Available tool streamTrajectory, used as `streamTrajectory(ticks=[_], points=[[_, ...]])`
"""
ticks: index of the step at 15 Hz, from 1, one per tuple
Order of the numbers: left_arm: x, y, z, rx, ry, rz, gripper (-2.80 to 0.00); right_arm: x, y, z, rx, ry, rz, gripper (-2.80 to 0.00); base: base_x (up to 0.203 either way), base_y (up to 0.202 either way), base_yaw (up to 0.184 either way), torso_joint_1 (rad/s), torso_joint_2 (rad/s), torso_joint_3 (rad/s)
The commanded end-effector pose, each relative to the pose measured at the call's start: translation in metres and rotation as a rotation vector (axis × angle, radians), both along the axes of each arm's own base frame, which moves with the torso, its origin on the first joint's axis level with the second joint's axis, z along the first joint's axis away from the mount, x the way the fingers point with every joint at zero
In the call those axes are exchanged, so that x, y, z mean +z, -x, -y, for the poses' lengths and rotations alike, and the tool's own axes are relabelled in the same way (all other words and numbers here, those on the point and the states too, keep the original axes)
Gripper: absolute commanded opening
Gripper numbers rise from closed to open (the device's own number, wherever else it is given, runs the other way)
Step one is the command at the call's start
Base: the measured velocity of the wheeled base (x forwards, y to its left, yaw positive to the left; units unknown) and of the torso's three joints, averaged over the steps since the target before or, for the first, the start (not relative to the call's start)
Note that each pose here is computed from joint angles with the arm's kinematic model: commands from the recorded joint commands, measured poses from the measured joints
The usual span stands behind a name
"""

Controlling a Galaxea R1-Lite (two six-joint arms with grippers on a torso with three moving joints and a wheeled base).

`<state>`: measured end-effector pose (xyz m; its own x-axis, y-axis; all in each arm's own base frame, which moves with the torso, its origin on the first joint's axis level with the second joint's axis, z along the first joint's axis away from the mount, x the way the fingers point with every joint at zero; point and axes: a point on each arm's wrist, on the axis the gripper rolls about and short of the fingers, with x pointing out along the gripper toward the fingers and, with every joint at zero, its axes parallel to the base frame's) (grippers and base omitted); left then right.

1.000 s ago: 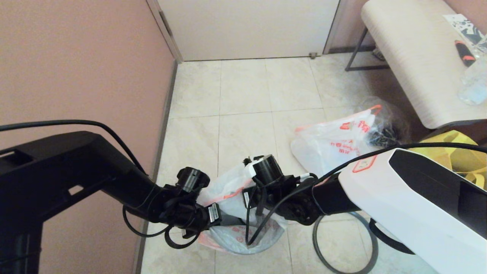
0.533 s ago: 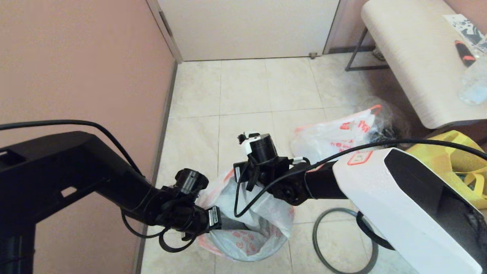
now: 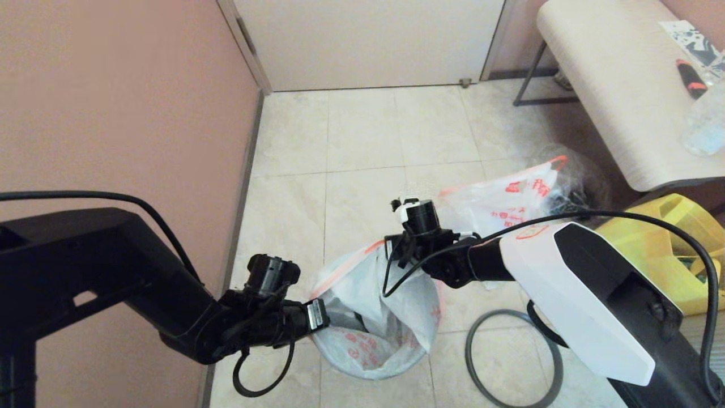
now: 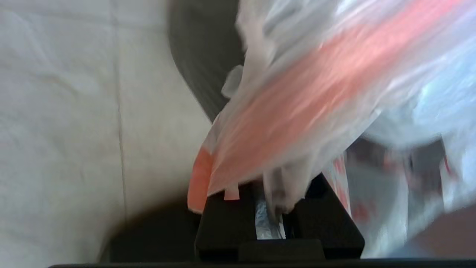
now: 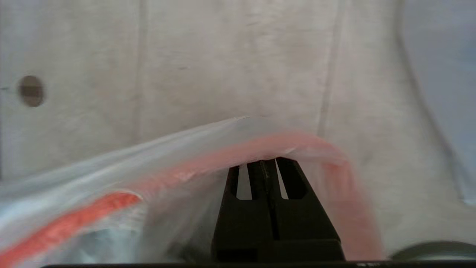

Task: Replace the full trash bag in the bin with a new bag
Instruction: Put the new garbage bag on the trash can

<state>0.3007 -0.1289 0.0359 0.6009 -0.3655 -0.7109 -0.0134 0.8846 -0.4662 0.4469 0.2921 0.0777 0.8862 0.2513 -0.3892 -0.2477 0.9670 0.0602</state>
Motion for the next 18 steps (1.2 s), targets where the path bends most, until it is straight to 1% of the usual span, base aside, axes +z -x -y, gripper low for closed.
streamTrajectory(ticks=[1,2,4,5,6,8,9,11,13,15,18], points=[[-0.002,-0.003,-0.003,0.041,-0.001,0.01,-2.8,0.001,-0.001,0.004,-0.011,0.004,-0.008,-2.8,0.0,0.0,0.0,0.0,0.0,0.0],[-0.005,-0.007,-0.002,0.078,-0.005,0.014,-2.8,0.008,0.002,0.006,-0.01,0.005,-0.021,-2.8,0.0,0.0,0.0,0.0,0.0,0.0],[-0.012,-0.016,0.001,0.17,-0.062,0.038,-2.8,0.025,0.014,0.006,0.011,0.001,-0.083,-2.8,0.0,0.0,0.0,0.0,0.0,0.0],[-0.011,-0.016,0.002,0.18,-0.066,0.045,-2.8,0.033,0.021,0.004,0.036,-0.012,-0.121,-2.8,0.0,0.0,0.0,0.0,0.0,0.0],[-0.011,-0.015,0.002,0.177,-0.068,0.045,-2.8,0.038,0.027,0.0,0.051,-0.026,-0.135,-2.8,0.0,0.0,0.0,0.0,0.0,0.0],[-0.01,-0.011,0.005,0.16,-0.069,0.042,-2.8,0.045,0.035,-0.009,0.073,-0.043,-0.129,-2.8,0.0,0.0,0.0,0.0,0.0,0.0],[-0.008,-0.009,0.007,0.144,-0.06,0.04,-2.8,0.045,0.041,-0.017,0.091,-0.058,-0.137,-2.8,0.0,0.0,0.0,0.0,0.0,0.0],[-0.003,-0.004,0.006,0.088,-0.012,0.021,-2.8,0.038,0.049,-0.031,0.129,-0.053,-0.151,-2.8,0.0,0.0,0.0,0.0,0.0,0.0],[-0.002,0.0,0.005,0.059,0.007,0.008,-2.8,0.031,0.053,-0.039,0.148,-0.048,-0.155,-2.8,0.0,0.0,0.0,0.0,0.0,0.0],[-0.003,0.002,0.006,0.04,-0.004,0.008,-2.8,0.024,0.057,-0.047,0.165,-0.042,-0.159,-2.8,0.0,0.0,0.0,0.0,0.0,0.0],[-0.004,0.005,0.008,0.023,-0.012,0.007,-2.8,0.031,0.064,-0.055,0.185,-0.064,-0.136,-2.8,0.0,0.0,0.0,0.0,0.0,0.0]])
